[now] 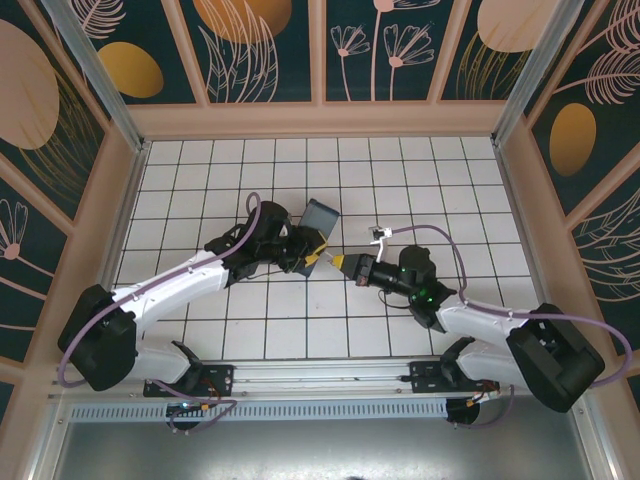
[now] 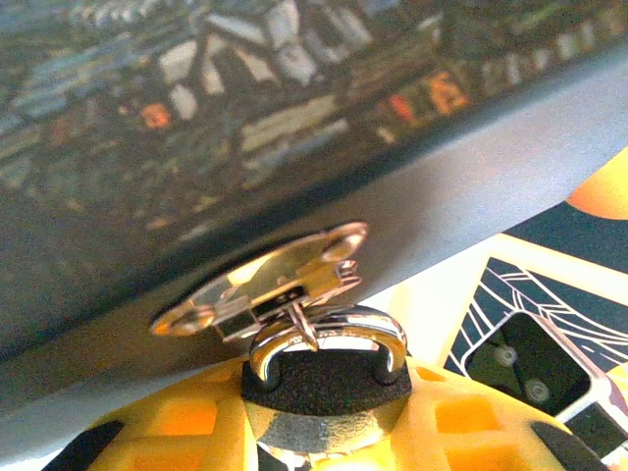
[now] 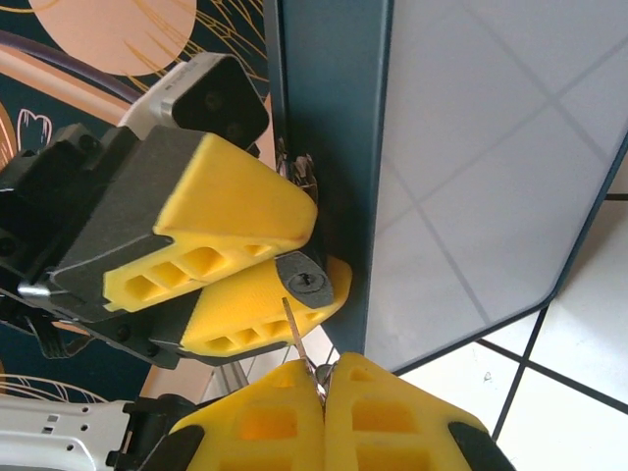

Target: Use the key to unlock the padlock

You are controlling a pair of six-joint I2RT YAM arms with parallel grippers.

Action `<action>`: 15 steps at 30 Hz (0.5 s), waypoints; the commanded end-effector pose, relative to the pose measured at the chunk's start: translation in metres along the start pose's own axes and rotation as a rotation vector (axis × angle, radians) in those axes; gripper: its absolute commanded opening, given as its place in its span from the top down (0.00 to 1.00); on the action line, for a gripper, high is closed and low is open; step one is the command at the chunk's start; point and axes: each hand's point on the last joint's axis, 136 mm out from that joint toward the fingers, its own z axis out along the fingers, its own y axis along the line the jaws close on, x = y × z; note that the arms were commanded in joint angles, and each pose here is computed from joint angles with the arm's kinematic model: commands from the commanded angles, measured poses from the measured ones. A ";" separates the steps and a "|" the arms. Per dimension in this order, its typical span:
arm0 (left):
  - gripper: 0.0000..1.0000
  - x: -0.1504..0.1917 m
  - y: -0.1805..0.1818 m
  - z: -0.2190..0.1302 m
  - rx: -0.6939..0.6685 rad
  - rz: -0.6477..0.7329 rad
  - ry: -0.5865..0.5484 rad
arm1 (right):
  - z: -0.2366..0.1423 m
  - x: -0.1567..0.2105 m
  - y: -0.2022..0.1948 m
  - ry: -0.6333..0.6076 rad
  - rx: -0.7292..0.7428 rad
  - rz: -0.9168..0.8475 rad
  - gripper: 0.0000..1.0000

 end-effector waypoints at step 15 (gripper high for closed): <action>0.79 0.002 -0.032 -0.017 0.139 0.029 -0.001 | 0.002 -0.024 0.020 -0.058 -0.078 -0.012 1.00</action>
